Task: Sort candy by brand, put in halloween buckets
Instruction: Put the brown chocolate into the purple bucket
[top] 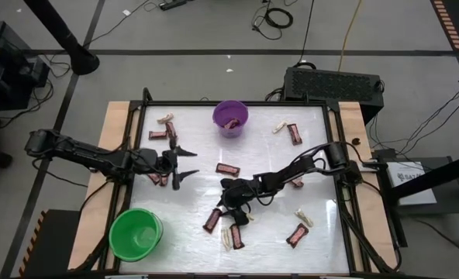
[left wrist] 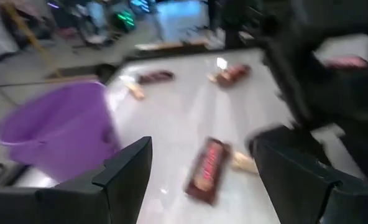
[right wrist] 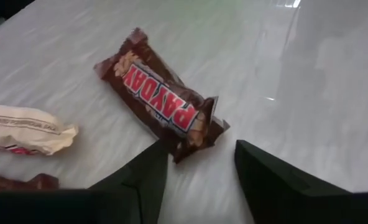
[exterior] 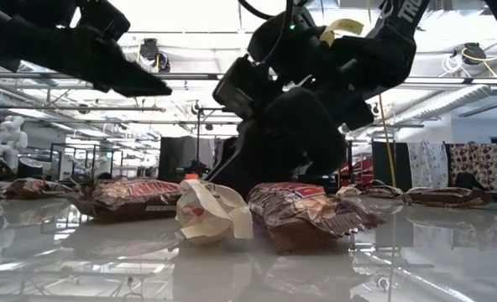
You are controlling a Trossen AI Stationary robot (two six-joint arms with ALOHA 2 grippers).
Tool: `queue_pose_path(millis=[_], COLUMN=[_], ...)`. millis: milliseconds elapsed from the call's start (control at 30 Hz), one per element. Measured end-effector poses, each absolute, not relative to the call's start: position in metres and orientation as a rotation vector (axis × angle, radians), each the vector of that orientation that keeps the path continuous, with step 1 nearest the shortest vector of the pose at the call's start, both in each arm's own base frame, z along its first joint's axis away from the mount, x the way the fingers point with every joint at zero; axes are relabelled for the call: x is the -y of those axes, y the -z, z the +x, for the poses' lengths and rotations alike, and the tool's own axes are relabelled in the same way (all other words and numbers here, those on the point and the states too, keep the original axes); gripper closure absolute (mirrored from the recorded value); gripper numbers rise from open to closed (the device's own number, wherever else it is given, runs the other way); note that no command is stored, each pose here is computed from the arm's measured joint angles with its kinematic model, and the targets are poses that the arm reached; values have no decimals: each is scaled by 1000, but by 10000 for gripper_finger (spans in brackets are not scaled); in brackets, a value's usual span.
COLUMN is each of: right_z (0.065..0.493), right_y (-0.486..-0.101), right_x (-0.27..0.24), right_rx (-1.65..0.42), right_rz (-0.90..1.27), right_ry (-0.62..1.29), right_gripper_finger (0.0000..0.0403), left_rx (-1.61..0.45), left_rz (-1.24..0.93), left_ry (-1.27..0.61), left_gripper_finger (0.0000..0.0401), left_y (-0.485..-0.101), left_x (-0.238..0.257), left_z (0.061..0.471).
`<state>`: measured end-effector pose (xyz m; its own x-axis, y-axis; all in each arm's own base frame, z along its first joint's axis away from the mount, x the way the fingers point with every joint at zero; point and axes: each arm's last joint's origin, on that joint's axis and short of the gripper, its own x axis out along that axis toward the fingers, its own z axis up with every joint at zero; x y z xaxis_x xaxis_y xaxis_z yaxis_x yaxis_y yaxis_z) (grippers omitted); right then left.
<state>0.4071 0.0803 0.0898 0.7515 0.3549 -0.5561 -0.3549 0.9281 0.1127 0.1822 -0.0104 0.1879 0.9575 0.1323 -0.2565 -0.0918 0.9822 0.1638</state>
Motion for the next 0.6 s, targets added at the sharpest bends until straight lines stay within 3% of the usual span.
queue_pose_path(millis=[167, 367, 600], right_z=[408, 408, 405], right_y=[-89, -89, -101], right_x=[-79, -79, -79], right_rx=[-602, -595, -604], right_rz=[-8, -37, -59], right_ry=[-380, -397, -404], right_gripper_finger=[282, 386, 401], left_rx=[-377, -433, -443], left_rz=[91, 55, 63], left_ry=[-39, -38, -37], left_gripper_finger=[116, 116, 116], left_y=[-179, -179, -181], left_x=[13, 14, 14], left_z=[183, 189, 195])
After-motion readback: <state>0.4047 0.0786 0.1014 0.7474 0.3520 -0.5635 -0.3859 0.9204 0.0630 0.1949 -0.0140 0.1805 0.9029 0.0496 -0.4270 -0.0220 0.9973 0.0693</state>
